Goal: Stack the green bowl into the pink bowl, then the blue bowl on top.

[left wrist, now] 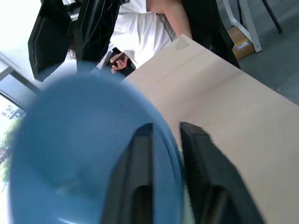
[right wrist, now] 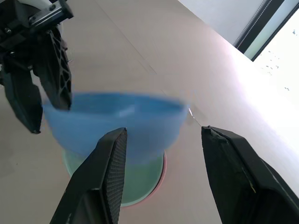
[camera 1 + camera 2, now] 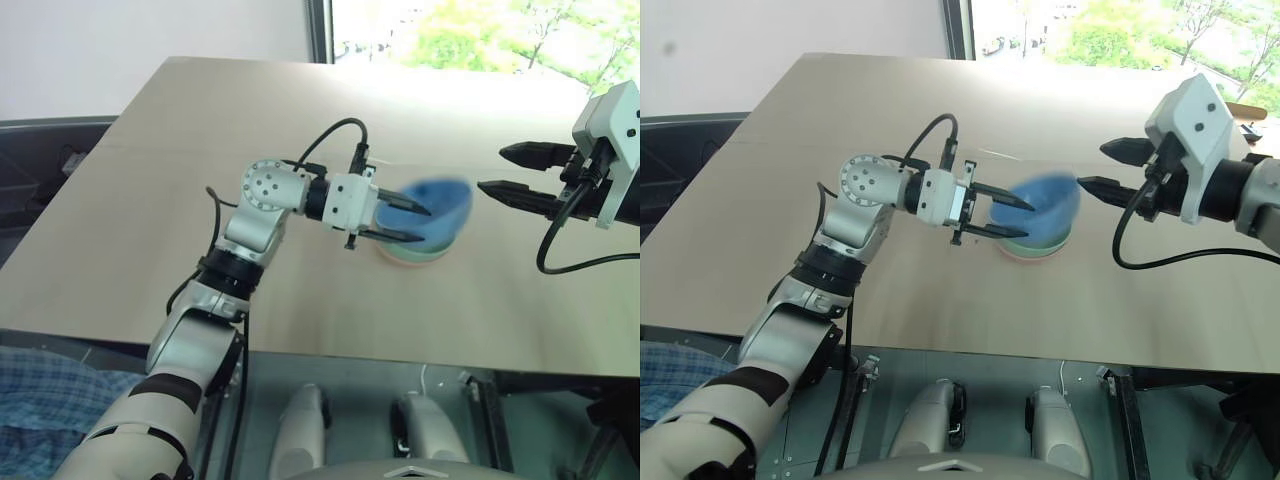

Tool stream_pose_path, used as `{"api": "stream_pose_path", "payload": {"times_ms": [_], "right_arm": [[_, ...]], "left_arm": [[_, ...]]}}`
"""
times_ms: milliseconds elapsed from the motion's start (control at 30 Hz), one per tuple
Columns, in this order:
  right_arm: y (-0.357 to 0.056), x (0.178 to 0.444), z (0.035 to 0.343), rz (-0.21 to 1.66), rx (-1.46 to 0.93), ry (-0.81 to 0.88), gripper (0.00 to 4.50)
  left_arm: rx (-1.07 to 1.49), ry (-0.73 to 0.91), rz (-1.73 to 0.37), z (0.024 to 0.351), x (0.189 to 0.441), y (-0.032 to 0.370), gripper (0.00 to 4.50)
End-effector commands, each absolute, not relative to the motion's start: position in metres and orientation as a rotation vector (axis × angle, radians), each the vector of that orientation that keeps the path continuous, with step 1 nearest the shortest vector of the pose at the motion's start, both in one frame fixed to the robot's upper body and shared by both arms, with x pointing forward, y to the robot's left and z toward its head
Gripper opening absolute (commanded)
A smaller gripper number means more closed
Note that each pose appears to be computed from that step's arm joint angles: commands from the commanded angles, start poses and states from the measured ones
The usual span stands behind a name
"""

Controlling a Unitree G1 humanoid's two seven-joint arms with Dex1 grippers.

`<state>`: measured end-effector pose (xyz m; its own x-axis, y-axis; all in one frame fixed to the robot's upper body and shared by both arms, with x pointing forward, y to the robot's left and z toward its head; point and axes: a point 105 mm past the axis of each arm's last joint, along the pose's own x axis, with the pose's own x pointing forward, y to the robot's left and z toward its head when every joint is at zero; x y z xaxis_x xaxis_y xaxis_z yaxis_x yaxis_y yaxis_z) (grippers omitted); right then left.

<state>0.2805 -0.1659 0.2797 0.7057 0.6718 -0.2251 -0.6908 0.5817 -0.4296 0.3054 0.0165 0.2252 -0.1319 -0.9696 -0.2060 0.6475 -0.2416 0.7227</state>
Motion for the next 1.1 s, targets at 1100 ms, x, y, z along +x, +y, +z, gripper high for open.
{"api": "stream_pose_path", "payload": {"times_ms": [1100], "right_arm": [[-0.24,0.232,0.181,0.743,-0.342,0.261,2.67]], "left_arm": [[0.207,-0.107,-0.99,0.168,0.32,0.143,4.01]]}}
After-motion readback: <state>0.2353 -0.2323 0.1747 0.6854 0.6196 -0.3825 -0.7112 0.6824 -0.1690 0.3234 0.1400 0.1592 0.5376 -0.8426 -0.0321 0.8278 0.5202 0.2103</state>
